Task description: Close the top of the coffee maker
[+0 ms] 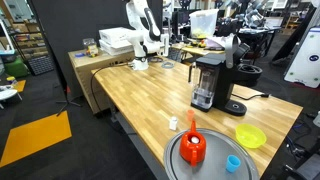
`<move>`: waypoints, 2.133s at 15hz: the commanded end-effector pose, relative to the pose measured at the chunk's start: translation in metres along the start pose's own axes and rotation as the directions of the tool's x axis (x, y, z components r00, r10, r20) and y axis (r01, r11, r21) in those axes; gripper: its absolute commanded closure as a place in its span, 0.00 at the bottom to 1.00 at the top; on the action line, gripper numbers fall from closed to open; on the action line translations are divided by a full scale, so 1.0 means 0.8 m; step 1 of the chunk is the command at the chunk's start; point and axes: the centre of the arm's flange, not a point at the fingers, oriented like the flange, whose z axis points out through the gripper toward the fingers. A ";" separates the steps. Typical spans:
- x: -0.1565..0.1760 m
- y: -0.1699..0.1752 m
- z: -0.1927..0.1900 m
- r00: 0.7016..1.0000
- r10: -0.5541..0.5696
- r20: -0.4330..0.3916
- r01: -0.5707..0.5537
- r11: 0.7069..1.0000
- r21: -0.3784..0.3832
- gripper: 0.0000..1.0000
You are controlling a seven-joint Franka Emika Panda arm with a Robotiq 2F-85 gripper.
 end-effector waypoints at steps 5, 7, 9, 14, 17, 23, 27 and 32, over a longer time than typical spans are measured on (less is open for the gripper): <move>0.000 0.000 0.000 1.000 0.000 0.000 0.000 1.000 0.000 0.00; 0.000 0.000 0.000 1.000 0.000 0.000 0.000 1.000 0.000 0.00; 0.000 0.000 0.000 1.000 0.000 0.000 0.000 1.000 0.000 0.00; 0.000 0.000 0.000 1.000 0.000 0.000 0.000 1.000 0.000 0.00; 0.000 0.000 0.000 1.000 0.000 0.000 0.000 1.000 0.000 0.00; 0.016 -0.005 -0.010 0.993 -0.025 -0.116 0.020 0.999 -0.042 0.00; 0.042 -0.029 -0.036 0.943 -0.124 -0.310 0.078 0.985 -0.156 0.00; 0.050 -0.061 -0.058 0.890 -0.221 -0.398 0.133 0.962 -0.237 0.00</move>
